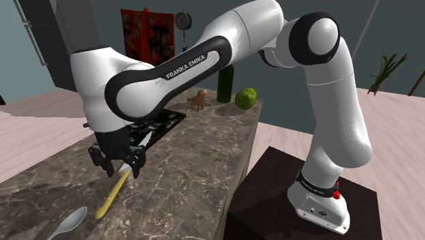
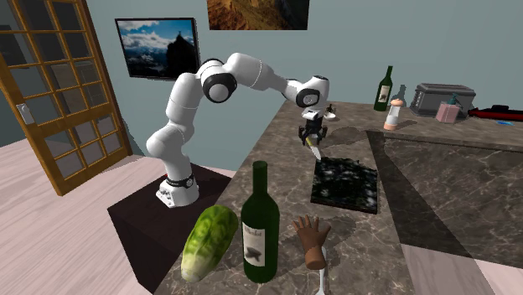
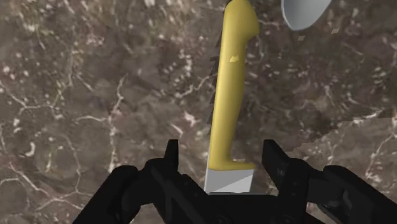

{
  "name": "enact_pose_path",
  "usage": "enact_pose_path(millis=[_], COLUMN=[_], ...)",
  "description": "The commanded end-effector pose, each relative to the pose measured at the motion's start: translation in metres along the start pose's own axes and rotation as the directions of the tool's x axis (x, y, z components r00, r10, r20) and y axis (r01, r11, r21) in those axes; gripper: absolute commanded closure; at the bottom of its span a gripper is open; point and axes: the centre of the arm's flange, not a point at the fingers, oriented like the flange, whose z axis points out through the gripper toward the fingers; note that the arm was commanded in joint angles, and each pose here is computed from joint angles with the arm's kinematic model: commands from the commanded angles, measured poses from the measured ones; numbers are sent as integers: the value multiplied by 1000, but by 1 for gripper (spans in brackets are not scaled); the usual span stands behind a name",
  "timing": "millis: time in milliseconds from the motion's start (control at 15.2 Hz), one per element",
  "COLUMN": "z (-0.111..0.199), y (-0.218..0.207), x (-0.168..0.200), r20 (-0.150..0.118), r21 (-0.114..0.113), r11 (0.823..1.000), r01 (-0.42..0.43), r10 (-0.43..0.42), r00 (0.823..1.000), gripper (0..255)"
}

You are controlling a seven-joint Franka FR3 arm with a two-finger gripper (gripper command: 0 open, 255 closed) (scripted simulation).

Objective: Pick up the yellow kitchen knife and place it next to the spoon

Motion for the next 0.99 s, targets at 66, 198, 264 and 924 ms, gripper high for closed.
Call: enact_pose_path(millis=[66,198,264,924], z=[1,0,-13,-50], y=[0,0,0,0], x=[1,1,1,0], r20=[0,0,0,0], r21=[-1,-1,-1,-1], r11=[1000,1000,1000,1000], r01=[-1,-1,-1,-1], r10=[1,1,1,1], r00=[1000,1000,1000,1000], gripper=[0,0,0,0])
